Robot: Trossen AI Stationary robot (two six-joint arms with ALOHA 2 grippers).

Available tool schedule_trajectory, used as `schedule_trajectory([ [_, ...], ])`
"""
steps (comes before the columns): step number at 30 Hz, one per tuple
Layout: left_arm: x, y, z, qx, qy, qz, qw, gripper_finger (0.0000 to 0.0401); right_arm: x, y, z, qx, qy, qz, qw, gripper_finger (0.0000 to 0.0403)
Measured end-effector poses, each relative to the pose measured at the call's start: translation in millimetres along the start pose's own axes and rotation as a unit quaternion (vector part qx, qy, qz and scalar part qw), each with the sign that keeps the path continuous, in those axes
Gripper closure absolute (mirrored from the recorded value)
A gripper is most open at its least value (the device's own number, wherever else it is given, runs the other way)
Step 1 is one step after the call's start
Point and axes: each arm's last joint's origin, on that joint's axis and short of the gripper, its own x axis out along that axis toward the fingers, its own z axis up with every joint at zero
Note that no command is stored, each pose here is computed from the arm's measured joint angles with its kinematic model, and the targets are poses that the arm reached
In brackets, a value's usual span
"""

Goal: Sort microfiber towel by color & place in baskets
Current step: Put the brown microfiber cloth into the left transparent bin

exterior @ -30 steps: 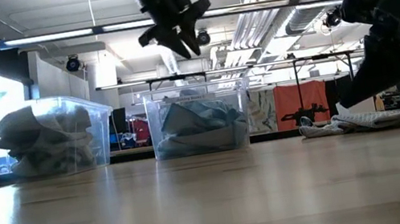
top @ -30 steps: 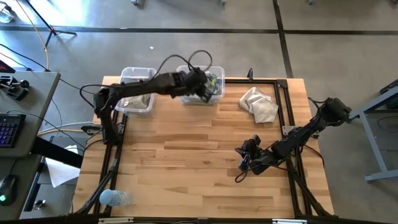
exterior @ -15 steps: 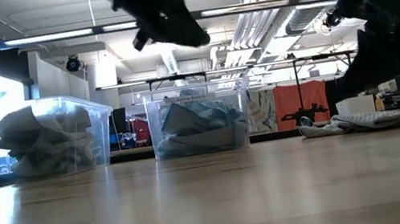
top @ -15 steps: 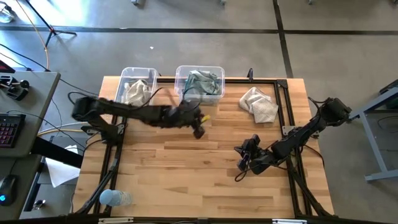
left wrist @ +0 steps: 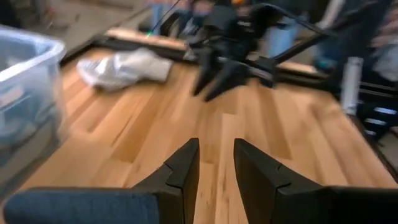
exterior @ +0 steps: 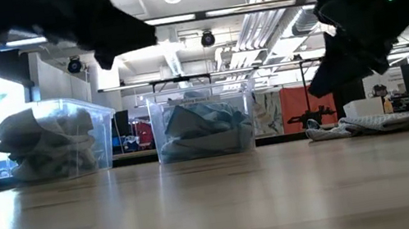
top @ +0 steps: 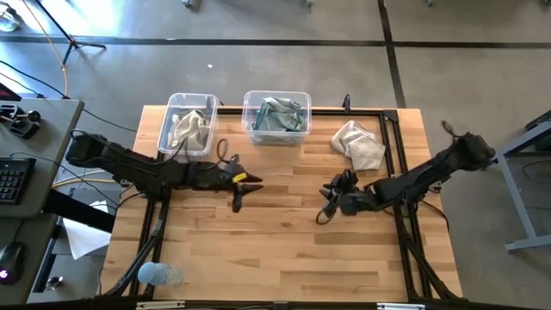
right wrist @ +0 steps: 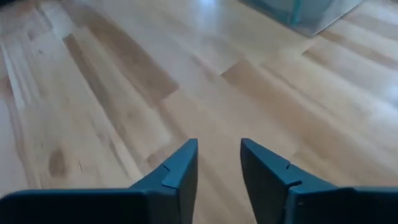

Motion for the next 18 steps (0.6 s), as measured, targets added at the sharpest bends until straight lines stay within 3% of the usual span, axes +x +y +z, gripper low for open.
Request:
schedule_trajectory([
  [6, -21.9, 13.0, -30.9, 0.031, -0.050, -0.039, 0.997, 0.0316, -6.0, -29.0, 30.5, 0.024, 0.023, -0.014, 0.999, 0.0260],
  [14, -36.9, 31.8, -61.1, 0.003, -0.068, -0.040, 0.997, 0.0316, -12.7, -74.1, 75.6, 0.043, 0.069, -0.165, 0.983, 0.0251],
  [18, -41.6, 34.9, -69.7, 0.002, -0.070, -0.045, 0.996, 0.0316, -7.7, -101.2, 85.0, 0.074, 0.098, -0.224, 0.967, 0.0251],
])
